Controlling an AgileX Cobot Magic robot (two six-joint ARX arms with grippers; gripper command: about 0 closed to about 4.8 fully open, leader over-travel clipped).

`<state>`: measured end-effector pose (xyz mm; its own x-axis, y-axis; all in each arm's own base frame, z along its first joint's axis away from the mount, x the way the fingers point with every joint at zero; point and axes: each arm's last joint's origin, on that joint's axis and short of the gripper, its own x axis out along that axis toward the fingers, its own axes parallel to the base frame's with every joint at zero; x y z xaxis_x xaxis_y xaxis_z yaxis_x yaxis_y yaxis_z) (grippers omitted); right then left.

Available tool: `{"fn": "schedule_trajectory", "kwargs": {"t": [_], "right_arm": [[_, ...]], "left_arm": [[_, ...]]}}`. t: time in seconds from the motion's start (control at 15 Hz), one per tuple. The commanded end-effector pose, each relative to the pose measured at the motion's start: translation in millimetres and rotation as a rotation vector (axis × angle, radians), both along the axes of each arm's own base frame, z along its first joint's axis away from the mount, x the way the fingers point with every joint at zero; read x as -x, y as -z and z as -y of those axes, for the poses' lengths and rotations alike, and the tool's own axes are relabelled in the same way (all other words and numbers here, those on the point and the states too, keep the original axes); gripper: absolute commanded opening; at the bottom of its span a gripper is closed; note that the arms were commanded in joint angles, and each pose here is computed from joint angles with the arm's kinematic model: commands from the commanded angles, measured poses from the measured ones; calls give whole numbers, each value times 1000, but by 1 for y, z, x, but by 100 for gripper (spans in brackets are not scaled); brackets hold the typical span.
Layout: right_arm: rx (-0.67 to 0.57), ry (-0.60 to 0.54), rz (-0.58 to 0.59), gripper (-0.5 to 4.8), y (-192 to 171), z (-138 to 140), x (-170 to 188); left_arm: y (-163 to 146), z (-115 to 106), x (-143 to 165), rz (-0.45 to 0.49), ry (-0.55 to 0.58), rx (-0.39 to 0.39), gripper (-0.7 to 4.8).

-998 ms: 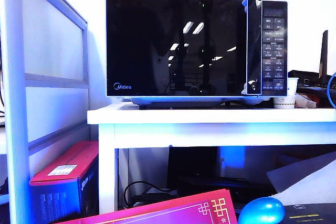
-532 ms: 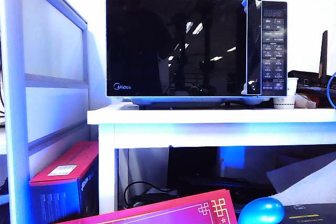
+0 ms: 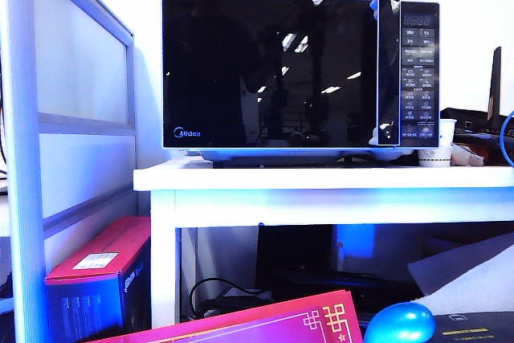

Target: Open the microwave door, place the orange inside the microwave, then close the microwave door.

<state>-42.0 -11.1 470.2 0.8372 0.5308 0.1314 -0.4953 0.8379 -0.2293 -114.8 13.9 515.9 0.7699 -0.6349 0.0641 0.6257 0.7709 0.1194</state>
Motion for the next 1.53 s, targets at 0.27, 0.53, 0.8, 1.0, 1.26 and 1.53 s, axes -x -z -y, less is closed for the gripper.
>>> {"fn": "schedule_trajectory", "kwargs": {"t": [0.27,0.53,0.8,1.0,1.26,1.53], "right_arm": [[-144,100,-32,-1,129,-27,-78],[-118,234,-184,-1,217,-37,-110],[-140,259,-361,-1,267,-42,-125],[-91,291,-457,-1,296,-43,-129],[-26,305,-567,0,325,-44,-129],[-28,304,-564,0,325,-44,-130]], "left_arm": [[18,30,-87,-21,-28,-38,-5],[65,29,-146,-91,-150,-19,-5],[104,29,-192,-119,-162,43,-5],[145,29,-222,-138,-158,60,-5],[236,30,-253,-200,-161,57,-5],[300,29,-256,-234,-212,130,-5]]}}
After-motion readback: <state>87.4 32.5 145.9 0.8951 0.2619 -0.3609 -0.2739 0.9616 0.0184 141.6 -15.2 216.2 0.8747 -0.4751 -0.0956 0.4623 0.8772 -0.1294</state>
